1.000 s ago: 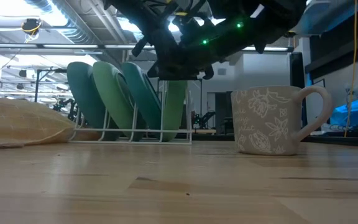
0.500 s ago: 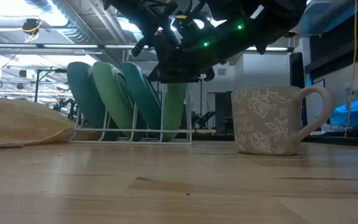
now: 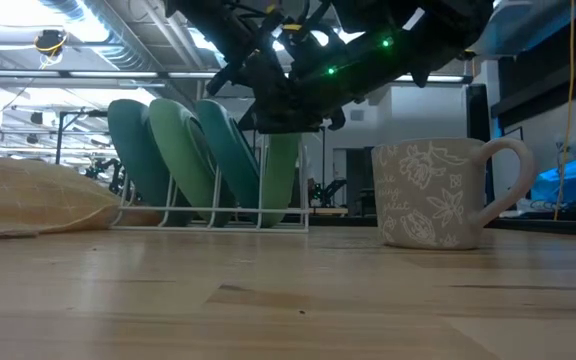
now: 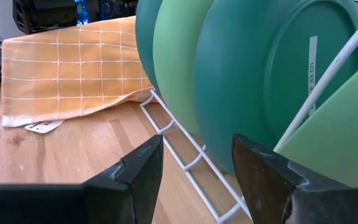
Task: Sort dishes
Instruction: Put the green plate into the dish rack
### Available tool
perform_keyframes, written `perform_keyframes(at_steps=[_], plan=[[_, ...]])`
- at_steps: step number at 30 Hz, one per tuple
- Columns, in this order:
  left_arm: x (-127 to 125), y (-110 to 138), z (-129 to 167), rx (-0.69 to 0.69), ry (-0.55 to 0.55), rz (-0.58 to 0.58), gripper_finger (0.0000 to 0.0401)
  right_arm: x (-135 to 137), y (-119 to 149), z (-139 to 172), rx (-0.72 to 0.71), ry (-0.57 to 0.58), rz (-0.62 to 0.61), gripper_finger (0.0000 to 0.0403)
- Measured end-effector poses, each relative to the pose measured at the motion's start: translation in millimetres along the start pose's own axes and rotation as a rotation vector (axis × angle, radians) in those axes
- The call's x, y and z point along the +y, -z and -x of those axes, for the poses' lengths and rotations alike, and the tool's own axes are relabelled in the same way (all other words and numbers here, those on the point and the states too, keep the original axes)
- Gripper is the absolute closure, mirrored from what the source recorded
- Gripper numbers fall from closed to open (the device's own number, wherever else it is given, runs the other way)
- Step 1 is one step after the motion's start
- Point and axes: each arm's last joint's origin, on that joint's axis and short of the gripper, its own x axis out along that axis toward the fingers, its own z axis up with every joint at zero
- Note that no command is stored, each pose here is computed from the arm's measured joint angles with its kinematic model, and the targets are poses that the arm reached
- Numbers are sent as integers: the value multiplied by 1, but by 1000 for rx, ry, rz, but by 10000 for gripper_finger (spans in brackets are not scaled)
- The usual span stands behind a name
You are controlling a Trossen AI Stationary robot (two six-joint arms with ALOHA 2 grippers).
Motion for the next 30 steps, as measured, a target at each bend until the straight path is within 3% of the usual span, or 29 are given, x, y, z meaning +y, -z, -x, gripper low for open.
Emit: perform_keyframes(at_steps=[12,18,24,30], plan=[[-1,1,-18,-21,16,15,276,-1,0,0,1,22,3,207],[1,-1,-19,-27,14,19,323,-6,0,-1,-13,141,2,207],[1,0,-19,-17,13,30,387,-15,1,-6,0,178,-39,207],[1,1,-19,-2,27,39,386,-22,4,-9,26,215,-81,207]])
